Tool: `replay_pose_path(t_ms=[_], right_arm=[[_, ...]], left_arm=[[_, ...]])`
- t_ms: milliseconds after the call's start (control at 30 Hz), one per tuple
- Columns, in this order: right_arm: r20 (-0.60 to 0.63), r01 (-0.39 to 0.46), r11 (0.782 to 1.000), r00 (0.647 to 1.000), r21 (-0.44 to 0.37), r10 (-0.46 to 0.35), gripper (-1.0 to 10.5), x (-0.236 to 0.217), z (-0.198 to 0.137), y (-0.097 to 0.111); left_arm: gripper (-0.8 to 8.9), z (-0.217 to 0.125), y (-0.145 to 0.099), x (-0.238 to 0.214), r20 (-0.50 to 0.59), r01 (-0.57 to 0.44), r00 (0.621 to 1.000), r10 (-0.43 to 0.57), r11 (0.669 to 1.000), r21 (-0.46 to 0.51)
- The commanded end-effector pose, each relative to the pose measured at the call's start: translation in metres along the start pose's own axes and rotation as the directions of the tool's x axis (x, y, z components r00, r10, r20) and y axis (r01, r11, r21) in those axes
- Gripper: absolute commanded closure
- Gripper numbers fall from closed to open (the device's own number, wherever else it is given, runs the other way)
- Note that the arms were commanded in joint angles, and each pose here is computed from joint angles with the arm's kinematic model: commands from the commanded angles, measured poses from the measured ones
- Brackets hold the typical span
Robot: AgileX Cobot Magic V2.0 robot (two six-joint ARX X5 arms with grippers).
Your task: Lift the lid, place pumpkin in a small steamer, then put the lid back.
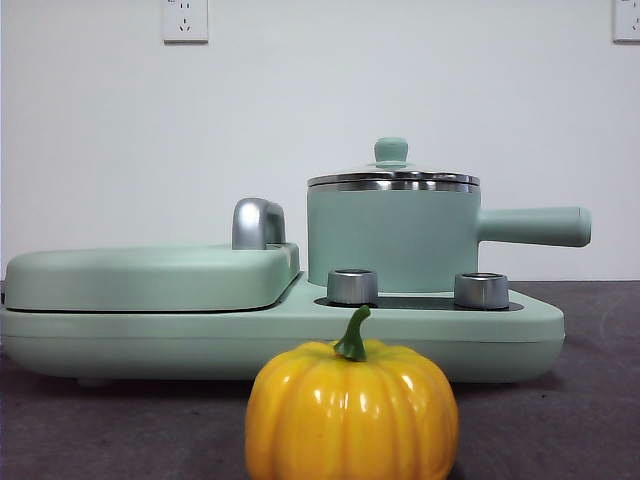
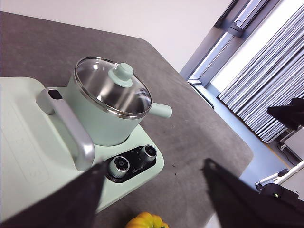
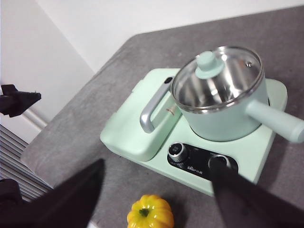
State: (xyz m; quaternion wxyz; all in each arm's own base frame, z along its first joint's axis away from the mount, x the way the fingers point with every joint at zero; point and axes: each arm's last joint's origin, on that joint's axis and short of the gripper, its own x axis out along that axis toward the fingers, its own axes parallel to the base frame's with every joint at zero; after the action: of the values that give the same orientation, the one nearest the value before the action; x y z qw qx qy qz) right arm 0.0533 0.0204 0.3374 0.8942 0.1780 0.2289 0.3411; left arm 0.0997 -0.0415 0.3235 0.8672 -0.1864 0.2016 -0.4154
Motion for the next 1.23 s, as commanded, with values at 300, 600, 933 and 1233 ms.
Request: replay_pose_path(t_ms=[300, 600, 933, 1233], right_arm=[[0.01, 0.002, 0.999, 1.0, -0.045, -0.001, 5.1, -0.002, 0.003, 0.002], [0.021, 0.046, 0.998, 0.999, -0.044, -0.045, 4.5, -0.002, 0.004, 0.001], [0.021, 0.046, 0.998, 0.999, -0.044, -0.045, 4.5, -0.002, 0.004, 0.001], [0.021, 0.045, 0.998, 0.999, -0.044, -0.044, 4.5, -0.002, 0.004, 0.001]], left_arm=[[3.43, 0.024, 0.002, 0.017, 0.025, 0.031, 0.999, -0.031, 1.0, 0.003], [3.44, 0.062, 0.003, 0.067, -0.035, 0.059, 0.998, -0.058, 0.998, 0.028], [3.45, 0.091, -0.008, 0.157, -0.141, 0.066, 0.989, -0.042, 0.984, 0.168], [3.48, 0.087, -0.018, 0.24, -0.185, 0.026, 0.981, 0.061, 0.9, 0.434]])
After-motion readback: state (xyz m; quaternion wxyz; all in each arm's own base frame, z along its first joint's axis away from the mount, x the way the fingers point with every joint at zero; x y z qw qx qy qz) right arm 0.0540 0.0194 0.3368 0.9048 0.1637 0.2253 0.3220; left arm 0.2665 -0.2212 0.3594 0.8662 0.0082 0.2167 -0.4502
